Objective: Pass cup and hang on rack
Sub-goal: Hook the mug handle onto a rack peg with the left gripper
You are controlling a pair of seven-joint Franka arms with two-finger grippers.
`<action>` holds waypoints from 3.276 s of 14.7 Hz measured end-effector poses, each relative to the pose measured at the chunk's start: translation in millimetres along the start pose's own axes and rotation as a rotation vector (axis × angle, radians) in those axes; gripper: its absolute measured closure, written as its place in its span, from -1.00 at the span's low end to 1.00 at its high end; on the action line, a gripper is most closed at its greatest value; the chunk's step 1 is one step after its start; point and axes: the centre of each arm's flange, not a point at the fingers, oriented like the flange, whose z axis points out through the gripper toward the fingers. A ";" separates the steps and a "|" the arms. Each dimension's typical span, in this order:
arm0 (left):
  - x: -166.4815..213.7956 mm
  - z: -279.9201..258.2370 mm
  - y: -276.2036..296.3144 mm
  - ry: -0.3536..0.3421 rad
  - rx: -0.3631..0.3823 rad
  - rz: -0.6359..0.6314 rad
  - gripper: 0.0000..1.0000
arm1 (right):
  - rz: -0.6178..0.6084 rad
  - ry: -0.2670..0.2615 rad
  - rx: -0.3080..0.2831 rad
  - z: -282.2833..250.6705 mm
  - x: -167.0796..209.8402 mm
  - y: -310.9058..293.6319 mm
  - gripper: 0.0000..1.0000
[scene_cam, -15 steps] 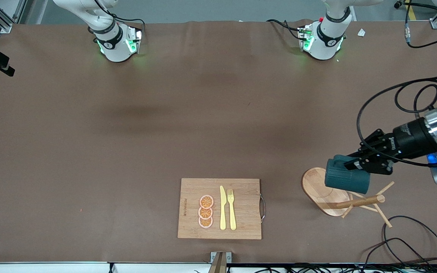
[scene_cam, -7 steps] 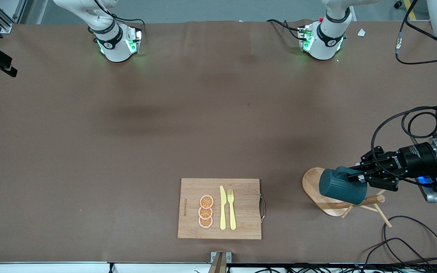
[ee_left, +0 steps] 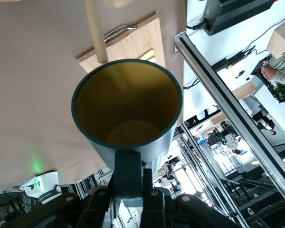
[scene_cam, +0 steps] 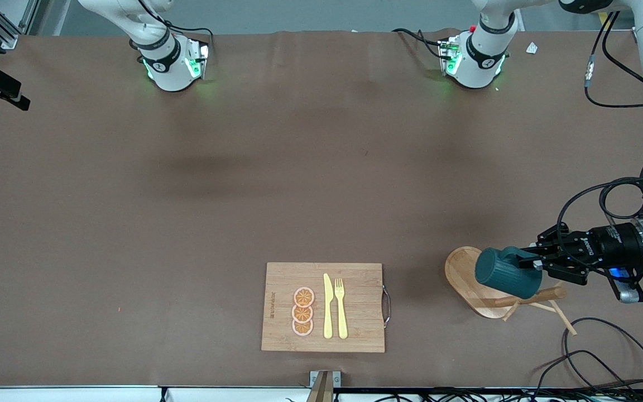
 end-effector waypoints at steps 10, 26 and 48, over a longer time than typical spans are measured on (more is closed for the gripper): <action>-0.4 9.1 0.5 -0.020 0.004 0.000 0.58 | -0.001 -0.027 0.000 4.4 -1.2 -0.1 -1.00; 60.3 -5.8 -28.6 -0.034 -0.042 -0.099 0.58 | -0.043 -0.023 -0.007 4.1 -0.7 5.4 -1.00; 94.2 -7.8 -47.3 -0.043 -0.061 -0.153 0.15 | -0.054 -0.025 0.003 7.2 0.4 1.7 -1.00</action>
